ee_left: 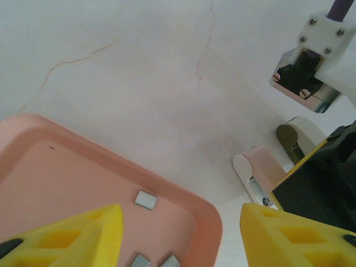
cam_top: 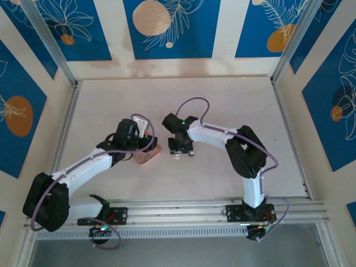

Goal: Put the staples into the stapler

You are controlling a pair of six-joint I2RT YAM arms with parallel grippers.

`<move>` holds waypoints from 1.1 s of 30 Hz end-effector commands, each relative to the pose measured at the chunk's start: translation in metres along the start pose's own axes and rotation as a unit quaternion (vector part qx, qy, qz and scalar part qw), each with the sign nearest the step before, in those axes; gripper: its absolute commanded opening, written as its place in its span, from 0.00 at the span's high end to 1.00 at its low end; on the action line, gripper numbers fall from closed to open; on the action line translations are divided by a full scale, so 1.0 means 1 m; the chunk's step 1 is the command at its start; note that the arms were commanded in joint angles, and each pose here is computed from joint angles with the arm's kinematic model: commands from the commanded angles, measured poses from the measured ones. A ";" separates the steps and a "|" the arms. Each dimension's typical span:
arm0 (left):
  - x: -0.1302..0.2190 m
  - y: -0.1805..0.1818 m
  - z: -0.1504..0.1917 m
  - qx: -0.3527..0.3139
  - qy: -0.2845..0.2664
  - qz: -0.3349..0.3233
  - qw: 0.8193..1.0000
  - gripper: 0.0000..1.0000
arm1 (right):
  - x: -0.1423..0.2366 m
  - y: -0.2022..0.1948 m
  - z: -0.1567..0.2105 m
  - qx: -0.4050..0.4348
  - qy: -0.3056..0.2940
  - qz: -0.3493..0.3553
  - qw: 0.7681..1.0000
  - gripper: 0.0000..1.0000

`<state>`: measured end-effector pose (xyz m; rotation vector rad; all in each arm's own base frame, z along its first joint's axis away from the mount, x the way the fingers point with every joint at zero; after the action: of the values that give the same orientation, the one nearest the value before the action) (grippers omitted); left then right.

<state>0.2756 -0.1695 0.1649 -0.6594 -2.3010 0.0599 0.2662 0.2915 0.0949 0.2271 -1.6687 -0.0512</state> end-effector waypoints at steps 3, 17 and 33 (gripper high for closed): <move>0.004 0.006 0.000 0.009 -0.008 -0.012 1.000 0.43 | 0.018 -0.011 0.007 -0.010 -0.026 0.024 0.999 0.75; 0.002 0.009 0.006 0.043 -0.002 -0.013 0.999 0.42 | 0.008 -0.026 0.008 -0.021 -0.028 0.036 0.999 0.74; 0.023 0.037 0.014 0.180 -0.006 -0.047 0.983 0.32 | 0.064 -0.025 -0.004 -0.007 -0.150 -0.024 0.988 0.52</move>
<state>0.2770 -0.1398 0.1616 -0.4666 -2.2807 0.3152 0.2624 0.2595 0.1343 0.2157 -1.8638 -0.0920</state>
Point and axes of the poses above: each hand's point on the last joint's axis, 136 mm out from that joint toward the fingers, its own x axis back along the fingers, its own y axis along the line the jaws close on, z = x × y, the point moved 5 cm from there along x, back along the fingers, and after that the axes turned 1 degree about -x, right-handed, at the moved point
